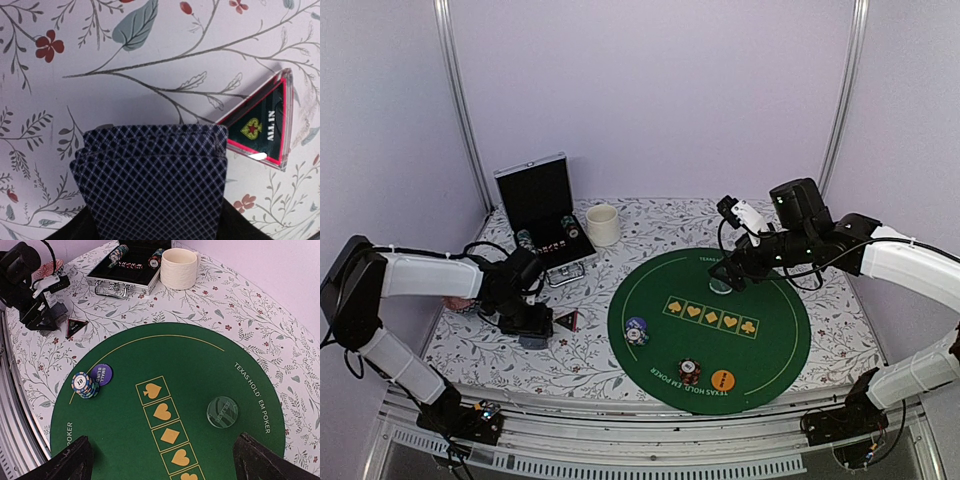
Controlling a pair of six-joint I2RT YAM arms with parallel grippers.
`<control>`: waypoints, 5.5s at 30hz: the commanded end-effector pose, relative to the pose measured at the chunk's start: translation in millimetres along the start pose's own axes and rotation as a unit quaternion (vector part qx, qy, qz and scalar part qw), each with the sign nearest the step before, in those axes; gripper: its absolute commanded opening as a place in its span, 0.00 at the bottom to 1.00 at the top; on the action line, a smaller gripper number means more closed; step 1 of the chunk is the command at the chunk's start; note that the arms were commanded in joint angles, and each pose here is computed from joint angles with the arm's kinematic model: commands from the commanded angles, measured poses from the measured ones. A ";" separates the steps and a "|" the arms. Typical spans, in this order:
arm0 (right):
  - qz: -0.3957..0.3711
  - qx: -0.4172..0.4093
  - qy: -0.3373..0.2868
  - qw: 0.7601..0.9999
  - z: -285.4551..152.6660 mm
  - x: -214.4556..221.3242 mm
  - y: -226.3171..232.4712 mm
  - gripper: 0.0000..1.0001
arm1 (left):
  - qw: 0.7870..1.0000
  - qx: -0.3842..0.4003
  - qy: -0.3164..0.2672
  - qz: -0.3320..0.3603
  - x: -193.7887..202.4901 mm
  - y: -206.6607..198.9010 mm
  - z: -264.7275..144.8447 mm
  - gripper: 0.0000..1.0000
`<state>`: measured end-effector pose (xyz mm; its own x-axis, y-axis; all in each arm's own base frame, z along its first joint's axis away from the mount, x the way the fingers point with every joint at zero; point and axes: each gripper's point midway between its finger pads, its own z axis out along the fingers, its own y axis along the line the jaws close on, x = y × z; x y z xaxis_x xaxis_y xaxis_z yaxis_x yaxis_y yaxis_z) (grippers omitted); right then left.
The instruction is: Distribute texas hold em gaming equipment
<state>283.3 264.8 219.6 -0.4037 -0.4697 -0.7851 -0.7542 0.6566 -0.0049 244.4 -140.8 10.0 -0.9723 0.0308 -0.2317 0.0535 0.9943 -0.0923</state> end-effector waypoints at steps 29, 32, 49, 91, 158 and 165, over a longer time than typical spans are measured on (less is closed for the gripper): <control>0.178 -0.281 -0.065 0.941 38.0 -100.8 61.6 0.99 | 0.901 0.029 -0.142 0.408 -39.8 -153.5 -149.7 0.45; 0.171 -0.323 -0.050 0.929 52.4 -99.7 91.5 0.99 | 0.886 0.036 -0.166 0.432 -44.4 -168.7 -157.3 0.46; 0.180 -0.449 0.010 0.875 109.5 -86.8 154.5 0.85 | 0.850 0.072 -0.201 0.481 -40.0 -200.5 -164.7 0.46; 0.135 -0.469 0.028 0.872 81.7 -77.5 161.0 0.02 | 0.814 0.099 -0.285 0.496 -40.7 -202.9 -174.7 0.92; 0.122 -0.325 0.003 0.938 65.1 -74.4 129.0 0.47 | 0.735 0.207 -0.399 0.508 -35.6 -206.0 -188.3 0.55; 0.124 -0.321 0.014 0.939 63.4 -71.2 127.9 0.27 | 0.744 0.198 -0.391 0.504 -38.1 -204.2 -180.9 0.55</control>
<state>248.4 424.4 218.1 -0.6316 -0.3799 -0.6759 -0.7743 0.2642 0.5750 221.0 -323.5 200.3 0.0209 0.5373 -0.8431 0.8920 0.3709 0.2585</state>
